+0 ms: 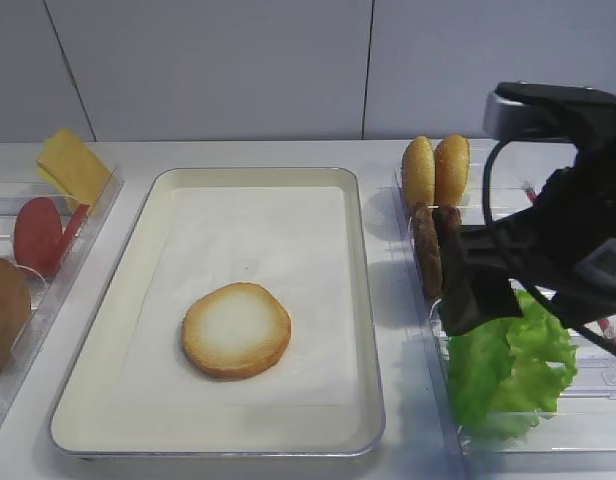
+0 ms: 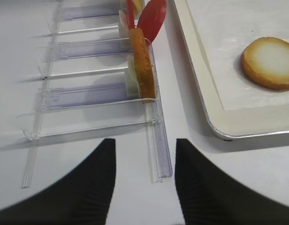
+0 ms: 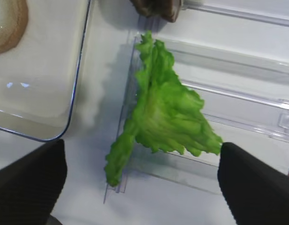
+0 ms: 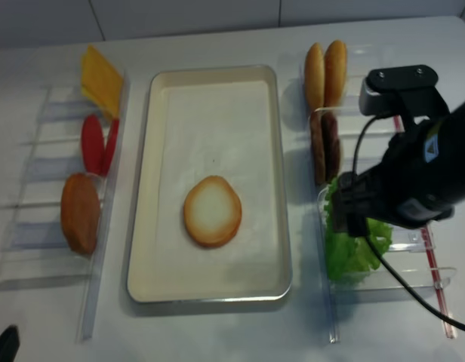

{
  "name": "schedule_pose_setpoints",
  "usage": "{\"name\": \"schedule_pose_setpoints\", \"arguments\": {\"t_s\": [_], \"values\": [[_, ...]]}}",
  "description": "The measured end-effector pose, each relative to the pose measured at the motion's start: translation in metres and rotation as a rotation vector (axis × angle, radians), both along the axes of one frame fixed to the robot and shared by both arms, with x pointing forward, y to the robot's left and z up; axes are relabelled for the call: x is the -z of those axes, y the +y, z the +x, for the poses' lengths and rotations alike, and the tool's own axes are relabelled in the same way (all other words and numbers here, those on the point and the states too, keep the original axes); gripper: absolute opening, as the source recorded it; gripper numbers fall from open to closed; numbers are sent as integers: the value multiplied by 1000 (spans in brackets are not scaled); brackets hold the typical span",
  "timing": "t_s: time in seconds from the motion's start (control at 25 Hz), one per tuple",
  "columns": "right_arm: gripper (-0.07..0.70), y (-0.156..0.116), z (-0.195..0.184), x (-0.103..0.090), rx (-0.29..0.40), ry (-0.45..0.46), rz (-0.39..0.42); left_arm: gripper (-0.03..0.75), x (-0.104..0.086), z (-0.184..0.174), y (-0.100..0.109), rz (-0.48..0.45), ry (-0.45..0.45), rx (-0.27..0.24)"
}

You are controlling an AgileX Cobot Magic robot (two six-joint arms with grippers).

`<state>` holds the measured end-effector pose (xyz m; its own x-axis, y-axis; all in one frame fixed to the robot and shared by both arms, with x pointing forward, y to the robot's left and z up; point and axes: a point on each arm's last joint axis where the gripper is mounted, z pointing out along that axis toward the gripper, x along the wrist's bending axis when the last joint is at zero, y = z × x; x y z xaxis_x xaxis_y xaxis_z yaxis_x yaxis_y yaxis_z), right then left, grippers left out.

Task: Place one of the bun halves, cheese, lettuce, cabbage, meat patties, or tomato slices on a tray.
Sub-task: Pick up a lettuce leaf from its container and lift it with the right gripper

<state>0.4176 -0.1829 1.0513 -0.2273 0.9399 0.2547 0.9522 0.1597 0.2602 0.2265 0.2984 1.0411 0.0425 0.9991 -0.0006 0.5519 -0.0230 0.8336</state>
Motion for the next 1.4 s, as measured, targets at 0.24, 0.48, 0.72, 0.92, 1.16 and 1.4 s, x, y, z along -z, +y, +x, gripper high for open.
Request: {"name": "schedule_pose_setpoints", "arguments": {"t_s": [0.24, 0.48, 0.72, 0.92, 1.16, 1.4], "values": [[645, 9, 6, 8, 10, 16, -1, 285, 0, 0, 0, 0, 0, 0], [645, 11, 11, 9, 18, -9, 16, 285, 0, 0, 0, 0, 0, 0], [630, 14, 10, 8, 30, 3, 46, 285, 0, 0, 0, 0, 0, 0], [520, 19, 14, 19, 56, 70, 47, 285, 0, 0, 0, 0, 0, 0], [290, 21, 17, 26, 60, 102, 31, 285, 0, 0, 0, 0, -2, 0], [66, 21, 17, 26, 49, 104, 27, 285, 0, 0, 0, 0, -2, 0]]}}
